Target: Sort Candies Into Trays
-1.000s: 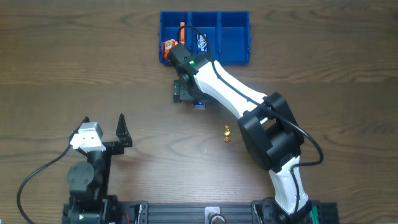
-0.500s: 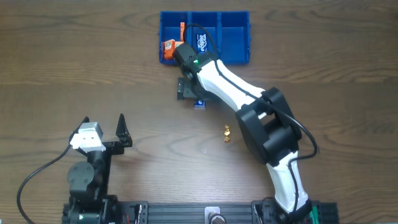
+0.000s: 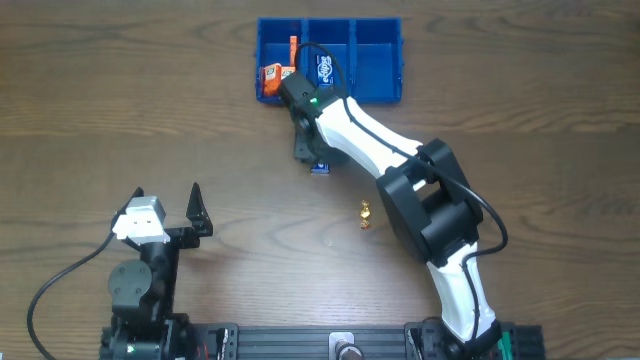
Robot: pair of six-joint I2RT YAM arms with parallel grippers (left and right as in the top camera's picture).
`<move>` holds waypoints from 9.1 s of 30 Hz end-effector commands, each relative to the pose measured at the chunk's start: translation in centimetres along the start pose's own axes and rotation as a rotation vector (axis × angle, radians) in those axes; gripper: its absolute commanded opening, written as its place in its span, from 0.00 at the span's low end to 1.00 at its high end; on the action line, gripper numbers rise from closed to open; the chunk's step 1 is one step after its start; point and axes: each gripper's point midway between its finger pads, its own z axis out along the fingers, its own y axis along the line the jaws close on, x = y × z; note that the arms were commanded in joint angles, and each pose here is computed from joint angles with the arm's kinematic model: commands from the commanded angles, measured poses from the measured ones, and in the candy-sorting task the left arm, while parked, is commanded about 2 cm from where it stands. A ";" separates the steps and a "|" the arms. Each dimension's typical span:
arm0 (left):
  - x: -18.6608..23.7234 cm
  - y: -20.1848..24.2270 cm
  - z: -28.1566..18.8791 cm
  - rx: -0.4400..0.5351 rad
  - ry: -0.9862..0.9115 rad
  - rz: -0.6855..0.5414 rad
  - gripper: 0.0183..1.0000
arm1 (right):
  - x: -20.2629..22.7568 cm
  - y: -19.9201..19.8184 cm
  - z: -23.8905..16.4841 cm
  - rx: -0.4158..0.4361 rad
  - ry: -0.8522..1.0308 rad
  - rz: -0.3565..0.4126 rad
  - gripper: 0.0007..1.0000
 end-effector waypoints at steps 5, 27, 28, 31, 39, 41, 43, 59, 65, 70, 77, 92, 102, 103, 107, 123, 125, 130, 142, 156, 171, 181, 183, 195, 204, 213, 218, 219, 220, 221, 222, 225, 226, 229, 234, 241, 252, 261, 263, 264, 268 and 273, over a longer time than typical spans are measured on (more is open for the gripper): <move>1.9 0.4 0.3 -0.012 0.047 0.016 1.00 | -7.5 -1.0 -19.7 -0.046 -0.450 0.006 0.20; 1.9 0.4 0.3 -0.012 0.047 0.016 1.00 | -20.0 -1.2 -12.4 -0.019 -0.549 -0.057 0.21; 1.9 0.4 0.3 -0.012 0.047 0.016 1.00 | -20.0 -1.2 -12.5 -0.020 -0.551 -0.057 0.23; 1.9 0.4 0.3 -0.012 0.047 0.015 1.00 | -20.1 -1.1 -12.5 -0.023 -0.555 -0.053 0.58; 1.9 0.4 0.3 -0.012 0.047 0.016 1.00 | -19.5 -1.4 -13.7 -0.037 -0.541 -0.054 0.71; 1.9 0.4 0.3 -0.012 0.047 0.015 1.00 | -18.6 -1.9 -15.7 -0.019 -0.546 -0.057 0.72; 1.9 0.4 0.3 -0.012 0.047 0.016 1.00 | -17.2 -2.0 -18.5 0.001 -0.560 -0.069 0.74; 1.9 0.4 0.3 -0.012 0.047 0.016 1.00 | 1.7 -7.5 -9.4 0.060 -0.174 -0.019 0.76; 1.9 0.4 0.3 -0.012 0.047 0.016 1.00 | 6.2 -9.2 -4.7 0.055 -0.057 -0.016 0.76; 1.9 0.4 0.3 -0.012 0.047 0.016 1.00 | 8.7 -10.3 -2.8 0.048 -0.013 0.003 0.76; 1.9 0.4 0.3 -0.012 0.047 0.016 1.00 | 10.4 -8.5 -2.3 0.013 -0.003 0.001 0.75; 1.9 0.4 0.3 -0.012 0.047 0.016 1.00 | 11.6 -8.8 -1.7 0.028 0.017 0.001 0.67; 1.9 0.4 0.3 -0.012 0.047 0.016 1.00 | 11.6 -9.4 -1.1 0.030 0.018 0.019 0.50; 1.9 0.4 0.3 -0.012 0.047 0.016 1.00 | 11.6 -9.5 -1.1 0.029 0.019 0.021 0.48; 1.9 0.4 0.3 -0.012 0.047 0.015 1.00 | 11.6 -9.5 -1.1 0.028 0.020 0.022 0.33; 1.9 0.4 0.3 -0.012 0.047 0.016 1.00 | 2.3 -9.3 -12.0 -0.033 -0.249 0.031 0.14; 1.9 0.4 0.3 -0.012 0.047 0.016 1.00 | -1.7 -10.3 -16.2 -0.017 -0.347 0.048 0.14; 1.9 0.4 0.3 -0.012 0.047 0.015 1.00 | -11.4 -11.1 -22.2 -0.013 -0.543 0.049 0.14; 1.9 0.4 0.3 -0.012 0.047 0.016 1.00 | -19.6 -11.2 -13.7 0.023 -0.519 0.060 0.16; 1.9 0.4 0.3 -0.012 0.047 0.015 1.00 | -18.7 -10.5 -14.7 0.020 -0.535 -0.019 0.57; 1.9 0.4 0.3 -0.012 0.047 0.016 1.00 | -1.5 -15.7 -6.0 0.006 -0.237 0.050 0.59; 1.9 0.4 0.3 -0.012 0.047 0.016 1.00 | 1.0 -17.2 -1.4 0.044 -0.153 0.065 0.54; 1.9 0.4 0.3 -0.012 0.047 0.016 1.00 | 1.0 -17.2 -0.7 0.048 -0.141 0.064 0.54; 1.9 0.4 0.3 -0.012 0.047 0.015 1.00 | 1.0 -17.4 0.4 0.058 -0.128 0.068 0.50; 1.9 0.4 0.3 -0.012 0.047 0.015 1.00 | 1.1 -17.4 0.5 0.057 -0.124 0.068 0.31; 1.9 0.4 0.3 -0.012 0.047 0.016 1.00 | 0.1 -14.8 -3.0 -0.024 -0.190 0.051 0.15; 1.9 0.4 0.3 -0.012 0.047 0.016 1.00 | -5.0 -12.2 -16.3 -0.109 -0.455 0.021 0.15; 1.9 0.4 0.3 -0.012 0.047 0.016 1.00 | -6.5 -12.1 -18.6 -0.106 -0.503 0.012 0.15; 1.9 0.4 0.3 -0.012 0.047 0.016 1.00 | -8.3 -12.2 -20.6 -0.091 -0.555 0.016 0.15; 1.9 0.4 0.3 -0.012 0.047 0.015 1.00 | -10.1 -12.1 -22.0 -0.082 -0.601 0.023 0.16; 1.9 0.4 0.3 -0.012 0.047 0.016 1.00 | -11.8 -11.8 -23.0 -0.080 -0.636 0.033 0.18; 1.9 0.4 0.3 -0.012 0.047 0.015 1.00 | -15.9 -10.5 -22.8 -0.066 -0.661 0.005 0.18; 1.9 0.4 0.3 -0.012 0.047 0.015 1.00 | -16.8 -10.2 -22.0 -0.059 -0.652 -0.002 0.18; 1.9 0.4 0.3 -0.012 0.047 0.015 1.00 | -18.8 -10.1 -18.1 -0.037 -0.603 0.003 0.18; 1.9 0.4 0.3 -0.012 0.047 0.015 1.00 | -19.2 -10.9 -13.6 -0.012 -0.526 0.014 0.18; 1.9 0.4 0.3 -0.012 0.048 0.016 1.00 | -19.2 -11.1 -12.8 -0.006 -0.512 0.014 0.31; 1.9 0.4 0.3 -0.012 0.047 0.016 1.00 | -16.0 -14.8 -13.2 0.014 -0.475 -0.007 0.55; 1.9 0.4 0.3 -0.012 0.047 0.016 1.00 | -3.5 -22.4 -11.4 0.065 -0.400 0.123 0.55; 1.9 0.4 0.3 -0.012 0.047 0.016 1.00 | -1.2 -23.3 -8.8 0.069 -0.323 0.143 0.55; 1.9 0.4 0.3 -0.012 0.047 0.016 1.00 | -0.3 -23.5 -7.4 0.068 -0.295 0.150 0.55; 1.9 0.4 0.3 -0.012 0.047 0.015 1.00 | 1.1 -24.7 -4.9 0.082 -0.250 0.188 0.52; 1.9 0.4 0.3 -0.012 0.047 0.016 1.00 | 1.2 -25.5 -3.2 0.092 -0.224 0.210 0.51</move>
